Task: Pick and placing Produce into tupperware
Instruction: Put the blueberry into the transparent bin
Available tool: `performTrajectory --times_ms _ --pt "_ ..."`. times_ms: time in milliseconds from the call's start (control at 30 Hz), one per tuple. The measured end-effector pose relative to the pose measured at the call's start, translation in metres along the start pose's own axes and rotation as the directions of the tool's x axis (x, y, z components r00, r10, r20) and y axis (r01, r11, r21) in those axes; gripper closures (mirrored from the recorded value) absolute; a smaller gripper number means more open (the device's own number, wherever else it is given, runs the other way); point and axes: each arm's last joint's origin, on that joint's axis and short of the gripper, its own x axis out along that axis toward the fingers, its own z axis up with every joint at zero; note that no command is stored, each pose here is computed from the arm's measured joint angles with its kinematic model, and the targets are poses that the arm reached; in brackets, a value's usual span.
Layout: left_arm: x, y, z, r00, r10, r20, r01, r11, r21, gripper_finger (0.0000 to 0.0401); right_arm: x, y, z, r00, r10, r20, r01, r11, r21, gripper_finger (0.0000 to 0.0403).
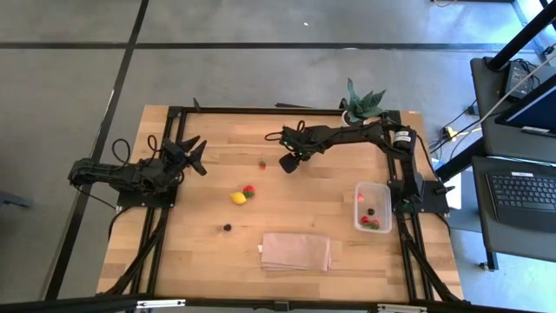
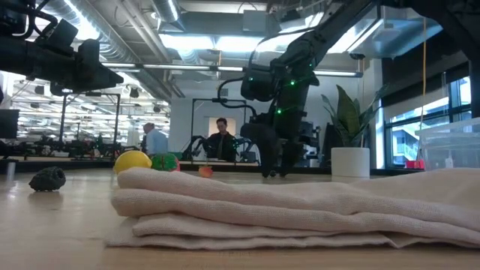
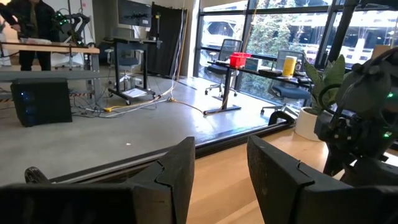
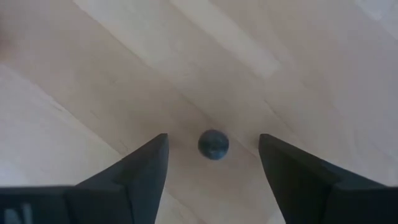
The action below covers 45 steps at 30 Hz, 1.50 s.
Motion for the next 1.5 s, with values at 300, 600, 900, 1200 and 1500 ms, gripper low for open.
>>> performTrajectory --times_ms 300,600,900,1200,1500 --pt "0.000 0.000 0.000 1.000 0.000 0.000 0.000 1.000 0.000 0.0261 0.001 0.000 0.000 1.000 -0.004 -0.001 0.004 1.000 -0.003 0.0215" --pt "0.000 0.000 0.000 1.000 0.000 0.000 0.000 1.000 0.000 0.0261 0.002 0.000 0.000 1.000 0.000 0.000 0.000 1.000 -0.031 0.0303" --pt "0.000 0.000 0.000 1.000 0.000 0.000 0.000 1.000 0.000 0.0261 -0.011 0.006 -0.005 0.999 0.040 -0.026 -0.042 0.996 -0.077 0.0352" --pt "0.000 0.000 0.000 1.000 0.000 0.000 0.000 1.000 0.000 0.0261 -0.107 0.012 -0.029 0.992 0.122 -0.027 -0.124 0.988 -0.096 0.0348" --pt "0.000 0.000 0.000 1.000 0.000 0.000 0.000 1.000 -0.001 0.0261 -0.220 -0.012 -0.105 0.991 0.063 -0.119 -0.058 0.997 0.050 0.0350"
